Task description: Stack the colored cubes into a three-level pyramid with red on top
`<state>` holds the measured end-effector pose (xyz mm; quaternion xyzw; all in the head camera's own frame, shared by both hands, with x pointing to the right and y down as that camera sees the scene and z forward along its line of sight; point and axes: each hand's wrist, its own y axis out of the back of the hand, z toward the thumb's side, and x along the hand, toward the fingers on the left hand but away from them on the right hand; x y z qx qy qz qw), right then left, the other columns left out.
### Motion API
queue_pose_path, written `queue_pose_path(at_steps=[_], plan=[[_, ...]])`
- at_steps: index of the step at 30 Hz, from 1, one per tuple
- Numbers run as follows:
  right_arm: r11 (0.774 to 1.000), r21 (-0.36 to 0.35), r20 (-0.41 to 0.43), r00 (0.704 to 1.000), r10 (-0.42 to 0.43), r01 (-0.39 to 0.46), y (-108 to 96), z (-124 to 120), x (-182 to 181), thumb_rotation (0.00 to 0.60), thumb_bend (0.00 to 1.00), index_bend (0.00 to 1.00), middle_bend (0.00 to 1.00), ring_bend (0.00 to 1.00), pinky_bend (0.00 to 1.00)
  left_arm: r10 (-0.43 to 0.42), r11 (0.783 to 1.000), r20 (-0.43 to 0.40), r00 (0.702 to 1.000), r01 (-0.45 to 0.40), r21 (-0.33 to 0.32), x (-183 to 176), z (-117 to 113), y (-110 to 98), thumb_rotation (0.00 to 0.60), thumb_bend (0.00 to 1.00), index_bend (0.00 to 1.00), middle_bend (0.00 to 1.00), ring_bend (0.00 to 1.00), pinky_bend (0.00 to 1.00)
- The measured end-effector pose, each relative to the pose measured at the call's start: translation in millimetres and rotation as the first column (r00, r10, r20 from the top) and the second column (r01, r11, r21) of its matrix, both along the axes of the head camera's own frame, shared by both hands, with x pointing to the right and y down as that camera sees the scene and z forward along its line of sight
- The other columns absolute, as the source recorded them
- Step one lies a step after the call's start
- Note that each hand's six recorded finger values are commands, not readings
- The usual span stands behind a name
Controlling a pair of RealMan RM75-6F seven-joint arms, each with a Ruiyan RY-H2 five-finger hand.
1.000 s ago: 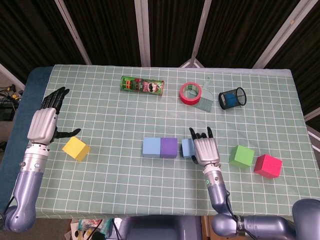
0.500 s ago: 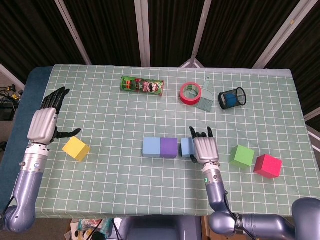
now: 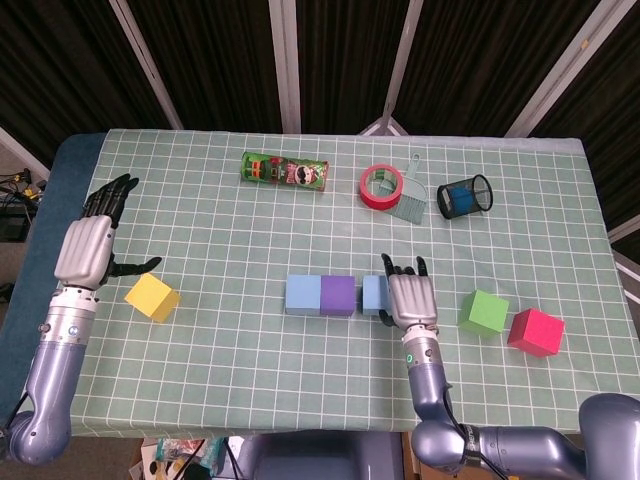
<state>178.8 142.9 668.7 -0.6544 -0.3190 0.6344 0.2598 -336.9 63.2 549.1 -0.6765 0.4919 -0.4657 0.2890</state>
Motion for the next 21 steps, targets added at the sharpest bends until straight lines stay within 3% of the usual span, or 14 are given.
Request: queue_pose_path(at_steps=[21], plan=[[1.0, 0.001, -0.007, 1.0, -0.026, 0.026, 3, 3, -14, 0.6, 0.3, 0.09, 0.45, 0.26, 0.0, -0.012, 1.0, -0.02, 1.0, 0.012, -0.005, -2, -2, -2, 0.6, 0.1, 0.0, 0.01, 0.0, 0.0]])
